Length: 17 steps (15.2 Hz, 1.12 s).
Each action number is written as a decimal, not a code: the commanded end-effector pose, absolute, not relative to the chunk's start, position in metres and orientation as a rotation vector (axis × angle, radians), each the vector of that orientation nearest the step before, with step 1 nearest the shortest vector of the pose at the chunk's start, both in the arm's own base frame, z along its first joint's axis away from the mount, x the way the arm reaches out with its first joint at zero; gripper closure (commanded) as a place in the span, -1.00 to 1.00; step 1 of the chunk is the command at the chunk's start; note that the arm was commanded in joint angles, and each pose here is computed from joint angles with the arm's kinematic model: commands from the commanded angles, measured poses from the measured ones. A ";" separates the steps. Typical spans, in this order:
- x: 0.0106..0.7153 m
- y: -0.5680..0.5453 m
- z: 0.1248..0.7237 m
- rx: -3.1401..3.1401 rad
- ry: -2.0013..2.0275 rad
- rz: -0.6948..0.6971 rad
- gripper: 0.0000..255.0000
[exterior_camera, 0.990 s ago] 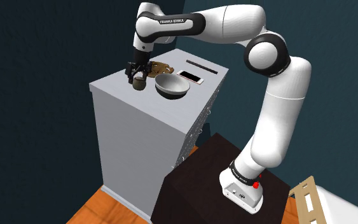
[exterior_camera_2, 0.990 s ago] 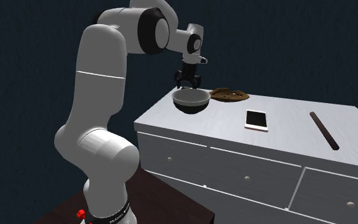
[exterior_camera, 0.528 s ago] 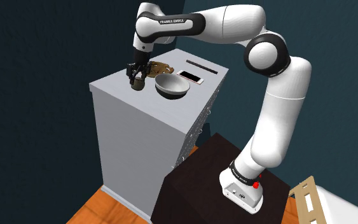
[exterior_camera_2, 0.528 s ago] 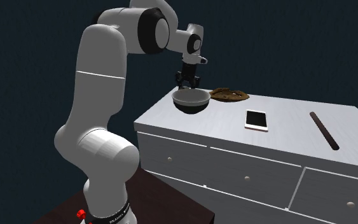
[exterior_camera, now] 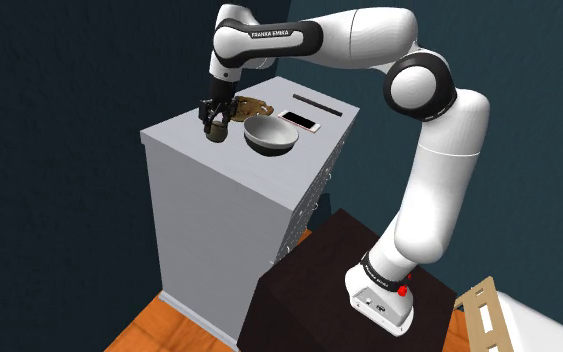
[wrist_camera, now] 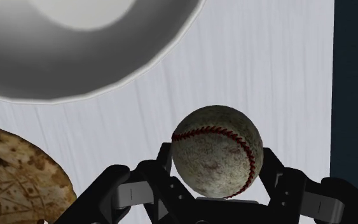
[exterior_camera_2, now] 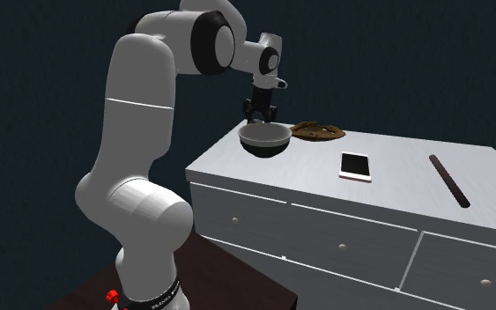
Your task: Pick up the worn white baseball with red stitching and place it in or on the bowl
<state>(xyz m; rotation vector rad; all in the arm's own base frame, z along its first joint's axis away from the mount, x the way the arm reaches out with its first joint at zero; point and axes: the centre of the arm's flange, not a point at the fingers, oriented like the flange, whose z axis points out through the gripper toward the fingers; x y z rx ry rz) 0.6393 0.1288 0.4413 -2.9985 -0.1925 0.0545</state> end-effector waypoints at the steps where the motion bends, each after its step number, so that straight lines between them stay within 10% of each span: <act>1: 0.639 0.128 0.441 -2.999 -0.191 0.056 1.00; 17: 0.639 0.128 0.525 -2.999 -0.191 0.056 1.00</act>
